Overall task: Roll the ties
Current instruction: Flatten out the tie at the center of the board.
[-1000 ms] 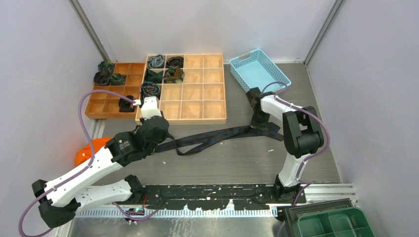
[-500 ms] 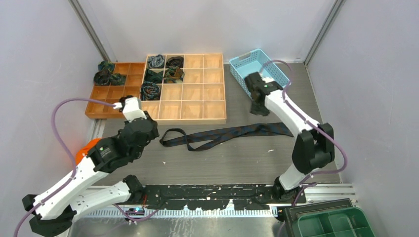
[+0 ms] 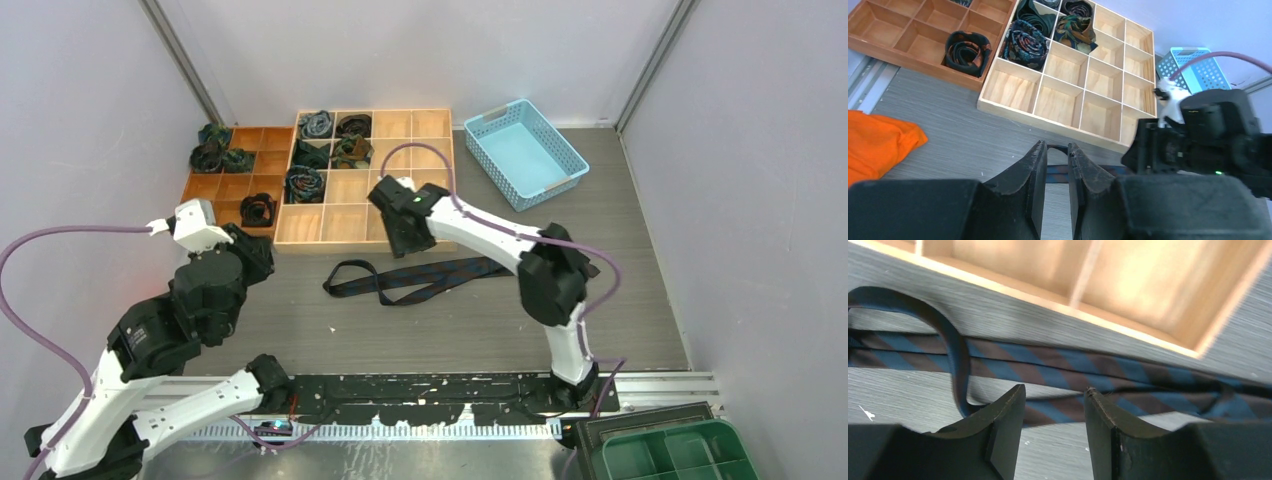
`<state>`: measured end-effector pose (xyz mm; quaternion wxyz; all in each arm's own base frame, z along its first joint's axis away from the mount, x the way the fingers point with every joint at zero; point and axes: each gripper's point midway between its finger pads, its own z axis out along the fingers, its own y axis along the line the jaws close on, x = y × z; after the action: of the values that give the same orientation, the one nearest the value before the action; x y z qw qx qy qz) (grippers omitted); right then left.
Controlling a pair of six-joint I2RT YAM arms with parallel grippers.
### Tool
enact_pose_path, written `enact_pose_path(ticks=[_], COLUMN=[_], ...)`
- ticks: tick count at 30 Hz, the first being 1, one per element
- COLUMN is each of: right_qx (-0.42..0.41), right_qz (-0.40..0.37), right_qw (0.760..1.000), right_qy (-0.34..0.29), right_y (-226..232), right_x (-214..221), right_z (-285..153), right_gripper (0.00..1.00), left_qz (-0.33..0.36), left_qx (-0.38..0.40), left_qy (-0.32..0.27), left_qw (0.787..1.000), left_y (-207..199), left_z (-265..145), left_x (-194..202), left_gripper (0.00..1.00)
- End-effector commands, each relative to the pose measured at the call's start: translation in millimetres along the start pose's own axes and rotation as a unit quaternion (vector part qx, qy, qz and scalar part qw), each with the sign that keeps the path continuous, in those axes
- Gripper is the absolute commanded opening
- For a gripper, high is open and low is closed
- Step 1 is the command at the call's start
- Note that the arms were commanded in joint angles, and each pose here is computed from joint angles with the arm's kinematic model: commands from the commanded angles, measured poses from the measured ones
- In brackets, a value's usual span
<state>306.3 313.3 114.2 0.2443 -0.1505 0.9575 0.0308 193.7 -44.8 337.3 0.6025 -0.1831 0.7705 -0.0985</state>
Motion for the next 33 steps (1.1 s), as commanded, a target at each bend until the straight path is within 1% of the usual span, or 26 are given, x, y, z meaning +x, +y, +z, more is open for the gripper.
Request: enact_pose_path(ticks=[1,6,14,17,19,20,21,22,23,24,26,33], right_qx=[-0.056,-0.077,-0.1,-0.114,-0.123,-0.121,-0.119,-0.113,-0.106,-0.1,-0.088,-0.041], right_qz=[-0.037,-0.051,-0.053,-0.053,-0.053,-0.053,-0.053,-0.054,-0.054,-0.055,-0.059,-0.115], right_qw=[0.998,0.996,0.993,0.99,0.988,0.988,0.989,0.989,0.991,0.992,0.994,0.99], right_qy=[-0.004,0.016,0.039,0.06,0.074,0.076,0.076,0.074,0.069,0.062,0.04,-0.068], right_y=[51,80,103,111,116,116,117,116,115,114,111,118], right_x=[-13,-5,7,18,25,27,28,26,25,21,12,-19], right_z=[-2,18,35,45,53,58,62,65,67,67,64,20], right_gripper=[0.53,0.53,0.51,0.5,0.48,0.45,0.39,0.31,0.18,0.11,0.02,0.01], left_qz=[-0.008,-0.014,-0.017,-0.02,-0.021,-0.021,-0.02,-0.019,-0.018,-0.017,-0.017,-0.028], left_qx=[-0.012,-0.013,-0.021,-0.021,-0.02,-0.02,-0.02,-0.02,-0.021,-0.021,-0.02,-0.014], left_qy=[-0.017,-0.021,-0.024,-0.025,-0.024,-0.024,-0.023,-0.023,-0.022,-0.021,-0.021,-0.028], left_qw=[1.0,1.0,0.999,0.999,0.999,0.999,0.999,0.999,0.999,0.999,0.999,0.999], left_y=[13,24,38,40,40,41,41,42,43,43,44,47], left_z=[-6,-12,-16,-16,-16,-17,-17,-17,-17,-18,-18,-22], left_x=[-9,-11,-7,-6,-5,-5,-4,-4,-3,-3,-4,-7], left_gripper=[0.24,0.25,0.26,0.26,0.26,0.26,0.26,0.26,0.26,0.26,0.26,0.26])
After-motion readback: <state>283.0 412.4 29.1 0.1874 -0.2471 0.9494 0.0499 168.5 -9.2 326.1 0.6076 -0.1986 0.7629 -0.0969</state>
